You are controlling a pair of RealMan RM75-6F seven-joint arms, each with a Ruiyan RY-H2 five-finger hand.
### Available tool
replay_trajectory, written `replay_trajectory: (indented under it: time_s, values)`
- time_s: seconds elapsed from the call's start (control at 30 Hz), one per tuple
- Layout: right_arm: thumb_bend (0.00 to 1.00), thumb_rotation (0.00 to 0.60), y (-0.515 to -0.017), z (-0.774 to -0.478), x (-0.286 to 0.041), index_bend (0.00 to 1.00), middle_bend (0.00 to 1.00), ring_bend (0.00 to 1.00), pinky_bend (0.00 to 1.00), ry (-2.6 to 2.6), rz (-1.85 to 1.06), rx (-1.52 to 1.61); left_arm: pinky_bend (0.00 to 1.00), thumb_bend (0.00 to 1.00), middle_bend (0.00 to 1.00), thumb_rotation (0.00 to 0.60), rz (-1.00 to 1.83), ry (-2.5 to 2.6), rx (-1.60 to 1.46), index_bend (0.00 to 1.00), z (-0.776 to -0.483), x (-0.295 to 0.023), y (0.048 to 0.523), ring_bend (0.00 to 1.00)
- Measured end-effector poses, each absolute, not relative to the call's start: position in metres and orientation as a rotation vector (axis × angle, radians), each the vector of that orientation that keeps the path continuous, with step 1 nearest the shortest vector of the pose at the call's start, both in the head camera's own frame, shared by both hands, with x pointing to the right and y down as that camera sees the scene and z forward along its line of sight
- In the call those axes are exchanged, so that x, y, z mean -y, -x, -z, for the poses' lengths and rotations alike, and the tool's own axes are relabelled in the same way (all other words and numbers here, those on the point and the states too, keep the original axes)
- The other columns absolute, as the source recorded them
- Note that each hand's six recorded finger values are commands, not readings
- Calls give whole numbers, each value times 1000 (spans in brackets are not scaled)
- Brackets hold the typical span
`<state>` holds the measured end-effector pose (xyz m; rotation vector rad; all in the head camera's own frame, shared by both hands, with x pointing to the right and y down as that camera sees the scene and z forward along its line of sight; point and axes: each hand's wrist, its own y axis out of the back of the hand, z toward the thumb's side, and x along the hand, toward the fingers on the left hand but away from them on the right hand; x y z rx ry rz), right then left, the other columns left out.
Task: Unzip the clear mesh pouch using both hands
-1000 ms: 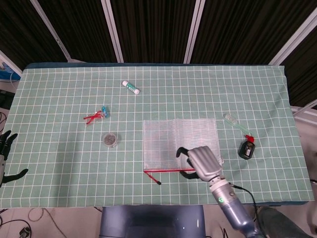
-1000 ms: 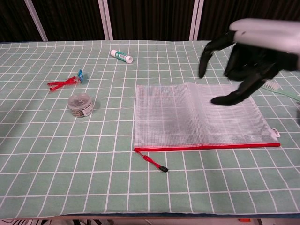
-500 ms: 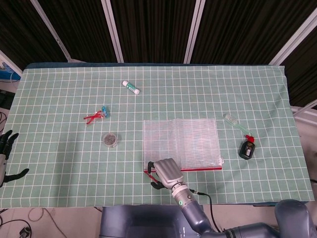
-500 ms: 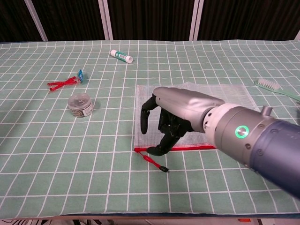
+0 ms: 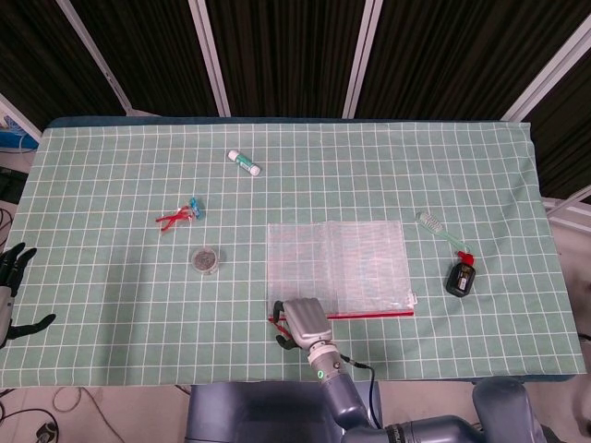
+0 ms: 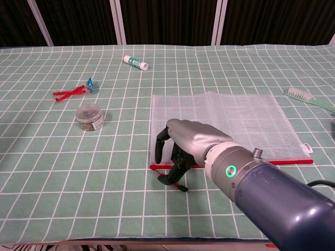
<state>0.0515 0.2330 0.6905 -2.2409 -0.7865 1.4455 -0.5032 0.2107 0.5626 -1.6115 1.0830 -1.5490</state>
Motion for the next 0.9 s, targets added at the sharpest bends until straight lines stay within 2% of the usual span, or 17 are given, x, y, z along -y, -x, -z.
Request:
replay_trajectory:
  time_s: [0.27, 0.9]
  values:
    - [360, 600, -54, -704, -238, 537, 1000, 1000, 1000, 2241, -1491, 810, 0, 11, 0, 600, 1553, 1619, -1083, 0, -564, -210, 503, 0]
    - [363, 600, -60, -710, -243, 538, 1000, 1000, 1000, 2223, -1524, 842, 0, 10, 0, 600, 1548, 1625, -1088, 0, -563, -210, 503, 0]
